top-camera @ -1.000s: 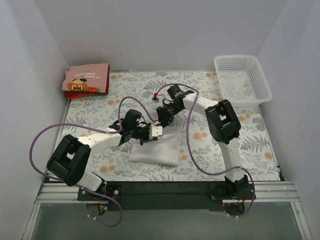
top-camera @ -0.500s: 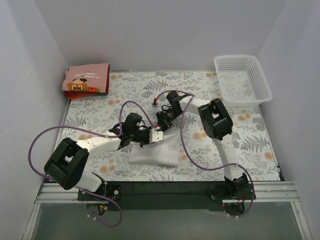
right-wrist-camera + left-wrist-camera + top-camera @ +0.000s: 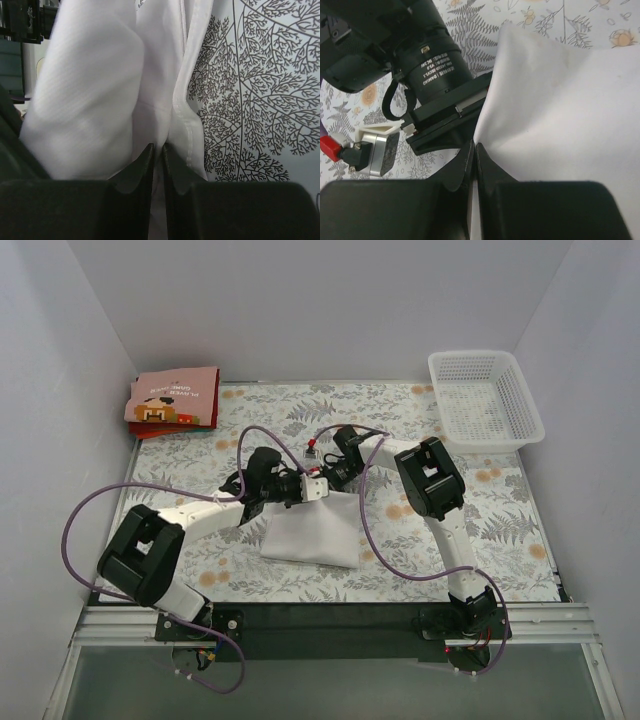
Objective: Fold and stack the t-shirts
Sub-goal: Fold the tshirt
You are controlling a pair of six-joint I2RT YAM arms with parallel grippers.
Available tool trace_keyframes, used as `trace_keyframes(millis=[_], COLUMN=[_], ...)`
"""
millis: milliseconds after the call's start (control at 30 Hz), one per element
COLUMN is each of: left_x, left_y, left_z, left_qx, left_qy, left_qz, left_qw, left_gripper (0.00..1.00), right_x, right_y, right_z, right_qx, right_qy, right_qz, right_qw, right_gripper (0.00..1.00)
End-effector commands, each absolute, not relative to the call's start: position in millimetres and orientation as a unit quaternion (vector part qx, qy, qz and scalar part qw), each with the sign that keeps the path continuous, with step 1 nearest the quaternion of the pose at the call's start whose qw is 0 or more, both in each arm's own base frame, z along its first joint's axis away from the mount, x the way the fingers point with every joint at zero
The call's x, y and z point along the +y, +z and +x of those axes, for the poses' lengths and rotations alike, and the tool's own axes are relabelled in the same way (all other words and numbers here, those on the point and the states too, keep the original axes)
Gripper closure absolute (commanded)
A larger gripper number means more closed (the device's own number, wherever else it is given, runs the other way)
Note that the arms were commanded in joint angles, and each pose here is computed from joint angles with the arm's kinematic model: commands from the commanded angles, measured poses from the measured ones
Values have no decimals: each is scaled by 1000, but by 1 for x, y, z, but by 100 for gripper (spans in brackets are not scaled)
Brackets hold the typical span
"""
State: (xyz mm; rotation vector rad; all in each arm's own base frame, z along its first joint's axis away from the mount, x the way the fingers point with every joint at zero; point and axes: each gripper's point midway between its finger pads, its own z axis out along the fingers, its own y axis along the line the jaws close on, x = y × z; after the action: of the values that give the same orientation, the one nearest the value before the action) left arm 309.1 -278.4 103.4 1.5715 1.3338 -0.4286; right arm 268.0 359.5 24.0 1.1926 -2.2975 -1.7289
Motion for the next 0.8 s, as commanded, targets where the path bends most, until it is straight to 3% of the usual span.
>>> trace_keyframes(millis=[0,300,500,700,767], left_x=[-277,-274,-268,-262,-262], left_y=[110,108,110,107,107], left_z=[325,327,301,287,284], left_qx=[535,522,497,479,473], left_qy=[-155,-140,-147,-138,-141], left_qz=[652,649,663,676,679], left_qw=[515,535,541,543,544], left_gripper=[100,100,100,100,100], right_x=[350,349,352,356,358], right_y=[0,16,43,69,80], right_z=[264,295,310,324,328], right_qx=[-760,-786,-789,-789,-786], right_qy=[-512,-446,-421,-404,-404], right_qz=[400,427,440,449,451], right_qw=[18,-38,-78,-115,-125], right_gripper=[81,73,67,55,45])
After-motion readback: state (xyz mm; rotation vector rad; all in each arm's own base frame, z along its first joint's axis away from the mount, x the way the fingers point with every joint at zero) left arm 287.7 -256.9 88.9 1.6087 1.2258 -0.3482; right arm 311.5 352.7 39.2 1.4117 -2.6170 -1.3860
